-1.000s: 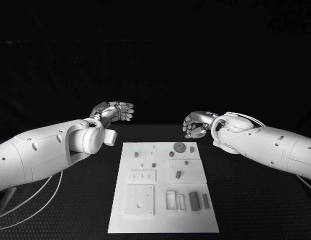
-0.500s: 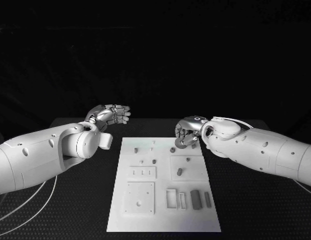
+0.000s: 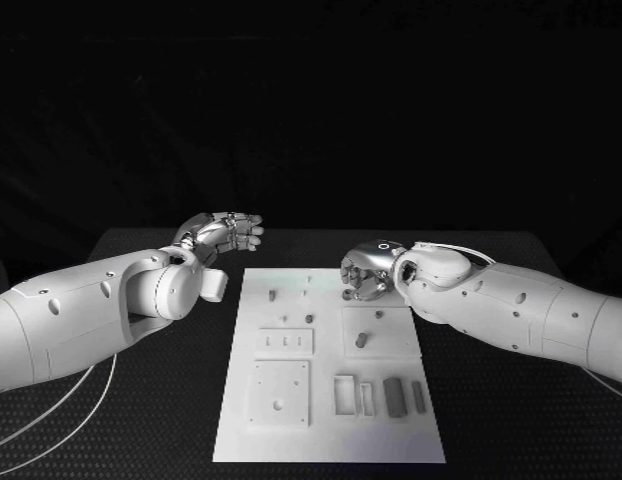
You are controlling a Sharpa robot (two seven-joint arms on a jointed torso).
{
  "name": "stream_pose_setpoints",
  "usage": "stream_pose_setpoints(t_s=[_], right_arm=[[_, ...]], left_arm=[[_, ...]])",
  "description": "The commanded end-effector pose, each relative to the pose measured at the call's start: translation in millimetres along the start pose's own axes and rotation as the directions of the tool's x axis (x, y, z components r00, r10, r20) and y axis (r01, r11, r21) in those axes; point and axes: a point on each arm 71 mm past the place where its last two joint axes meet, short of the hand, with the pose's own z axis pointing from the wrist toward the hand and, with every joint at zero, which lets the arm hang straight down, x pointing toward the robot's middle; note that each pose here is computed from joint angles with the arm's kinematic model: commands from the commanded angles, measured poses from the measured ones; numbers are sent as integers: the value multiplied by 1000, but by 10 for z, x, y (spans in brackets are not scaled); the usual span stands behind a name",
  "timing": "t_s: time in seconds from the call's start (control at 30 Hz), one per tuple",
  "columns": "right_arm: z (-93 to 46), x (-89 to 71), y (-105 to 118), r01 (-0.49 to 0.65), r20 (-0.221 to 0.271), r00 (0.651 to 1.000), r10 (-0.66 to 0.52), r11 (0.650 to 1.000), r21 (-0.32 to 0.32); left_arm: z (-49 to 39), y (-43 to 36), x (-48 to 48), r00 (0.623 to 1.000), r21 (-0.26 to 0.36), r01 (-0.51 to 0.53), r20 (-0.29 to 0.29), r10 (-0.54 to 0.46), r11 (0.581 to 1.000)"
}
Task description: Assemble the parts on the task board
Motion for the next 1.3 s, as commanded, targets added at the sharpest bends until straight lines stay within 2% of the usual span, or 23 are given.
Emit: stream_pose_setpoints(t_s=[0.03, 0.43, 0.7, 1.3], right_arm=[[5, 0, 76, 34, -3, 999, -34, 999, -25], [23, -3, 28, 74, 14, 997, -74, 997, -12], [29, -7, 92, 89, 19, 996, -89, 996, -27], [81, 68, 89, 118, -5, 993, -118, 993, -9]], left_arm=[[1, -7, 16, 1000, 3, 10, -18, -10, 1000], [-5, -6, 28, 1000, -1, 13, -27, -13, 1000], [4, -3, 15, 1000, -3, 12, -25, -12, 1000], [-10, -4, 36, 999, -5, 15, -34, -16, 1000]])
